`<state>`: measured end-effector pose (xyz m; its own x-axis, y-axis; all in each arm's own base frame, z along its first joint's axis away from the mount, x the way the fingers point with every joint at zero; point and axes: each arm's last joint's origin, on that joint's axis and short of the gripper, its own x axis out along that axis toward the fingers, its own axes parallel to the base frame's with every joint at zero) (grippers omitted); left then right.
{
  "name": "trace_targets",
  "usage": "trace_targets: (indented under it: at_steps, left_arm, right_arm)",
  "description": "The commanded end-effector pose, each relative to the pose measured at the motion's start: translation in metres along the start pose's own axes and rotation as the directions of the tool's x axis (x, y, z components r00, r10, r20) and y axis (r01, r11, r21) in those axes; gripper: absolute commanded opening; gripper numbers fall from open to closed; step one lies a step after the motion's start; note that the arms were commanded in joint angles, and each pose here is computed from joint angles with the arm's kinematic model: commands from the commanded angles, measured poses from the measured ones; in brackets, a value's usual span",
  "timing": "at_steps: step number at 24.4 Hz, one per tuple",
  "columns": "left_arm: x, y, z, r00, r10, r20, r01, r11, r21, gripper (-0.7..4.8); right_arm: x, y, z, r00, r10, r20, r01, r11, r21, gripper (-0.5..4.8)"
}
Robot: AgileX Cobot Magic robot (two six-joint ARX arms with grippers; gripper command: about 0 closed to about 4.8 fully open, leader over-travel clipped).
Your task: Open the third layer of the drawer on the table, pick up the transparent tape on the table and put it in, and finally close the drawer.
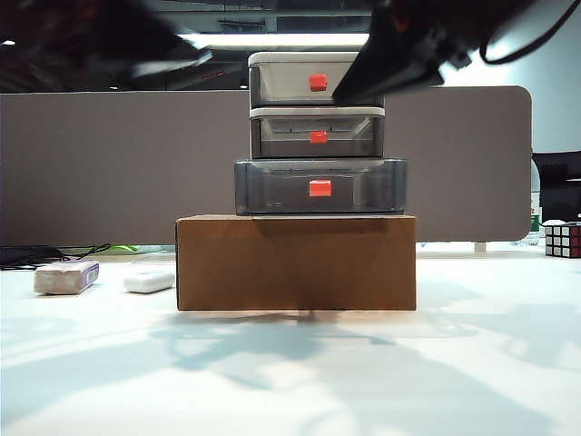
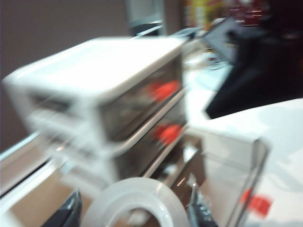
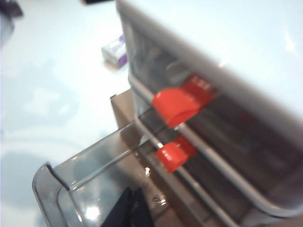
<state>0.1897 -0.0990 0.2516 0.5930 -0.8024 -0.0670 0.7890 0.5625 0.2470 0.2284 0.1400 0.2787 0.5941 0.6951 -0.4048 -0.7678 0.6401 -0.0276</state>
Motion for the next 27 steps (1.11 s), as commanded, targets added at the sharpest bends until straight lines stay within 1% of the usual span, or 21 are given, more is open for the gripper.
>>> trace_targets:
  at_steps: [1,5,7,8,10,11,13,14,17,20,22,23,24,25,26,27]
  left_arm:
    - [0.037,-0.010,0.012,0.995,-0.092,-0.031,0.094,0.995,0.037,0.49]
    - [0.082,-0.020,0.006,0.982,-0.168,-0.080,0.172,0.984,0.047,0.49]
    - [0.100,-0.023,0.001,0.976,-0.195,-0.096,0.200,0.979,0.039,0.49]
    - [0.105,-0.023,-0.001,0.975,-0.196,-0.106,0.201,0.979,0.035,0.50]
    - [0.112,-0.023,-0.006,0.974,-0.188,-0.128,0.193,0.981,0.028,0.70]
    - [0.114,-0.023,-0.009,0.972,-0.191,-0.137,0.195,0.981,0.022,1.49]
    - [0.114,-0.023,-0.009,0.972,-0.190,-0.137,0.194,0.981,0.011,2.75]
    - [0.114,-0.023,-0.009,0.972,-0.191,-0.136,0.194,0.981,0.009,2.87]
    - [0.114,-0.024,-0.008,0.970,-0.204,-0.131,0.207,0.978,0.007,3.48]
    - [0.113,-0.024,-0.008,0.971,-0.203,-0.129,0.206,0.979,0.008,3.48]
    - [0.108,-0.027,0.000,0.968,-0.217,-0.127,0.212,0.976,-0.053,3.34]
    - [0.102,-0.031,0.007,0.961,-0.237,-0.144,0.225,0.970,-0.096,2.69]
    - [0.096,-0.035,0.011,0.954,-0.255,-0.161,0.238,0.964,-0.115,1.99]
    - [0.087,-0.043,0.017,0.936,-0.292,-0.198,0.269,0.954,-0.134,0.86]
    - [0.082,-0.049,0.019,0.921,-0.318,-0.224,0.290,0.945,-0.148,0.27]
    - [0.077,-0.054,0.021,0.905,-0.343,-0.251,0.310,0.937,-0.163,-0.09]
  right_arm:
    - [-0.023,0.003,0.016,0.993,-0.080,0.086,0.082,0.996,-0.022,-0.05]
    - [-0.051,0.008,0.025,0.978,-0.143,0.149,0.150,0.988,-0.041,-0.05]
    - [-0.062,0.010,0.028,0.974,-0.154,0.168,0.163,0.985,-0.046,-0.05]
    - [-0.067,0.010,0.028,0.972,-0.159,0.175,0.170,0.984,-0.045,-0.05]
    - [-0.073,0.011,0.028,0.967,-0.182,0.176,0.193,0.980,-0.045,-0.06]
    - [-0.075,0.011,0.028,0.964,-0.204,0.171,0.216,0.975,-0.050,-0.05]
    - [-0.077,0.011,0.027,0.964,-0.209,0.164,0.222,0.973,-0.063,-0.05]
    - [-0.077,0.011,0.027,0.965,-0.209,0.161,0.221,0.973,-0.063,-0.05]
    - [-0.077,0.010,0.027,0.964,-0.211,0.161,0.223,0.973,-0.062,-0.05]
    - [-0.077,0.010,0.027,0.964,-0.211,0.161,0.223,0.973,-0.062,-0.05]
    - [-0.077,0.010,0.027,0.964,-0.212,0.164,0.225,0.972,-0.066,-0.05]
    - [-0.077,0.010,0.028,0.963,-0.212,0.169,0.227,0.971,-0.079,-0.05]
    - [-0.077,0.010,0.028,0.961,-0.213,0.177,0.231,0.969,-0.085,-0.05]
    - [-0.076,0.009,0.030,0.956,-0.215,0.198,0.236,0.968,-0.089,-0.05]
    - [-0.077,0.009,0.032,0.952,-0.217,0.216,0.242,0.966,-0.094,-0.05]
    - [-0.076,0.009,0.034,0.947,-0.219,0.235,0.247,0.964,-0.096,-0.05]
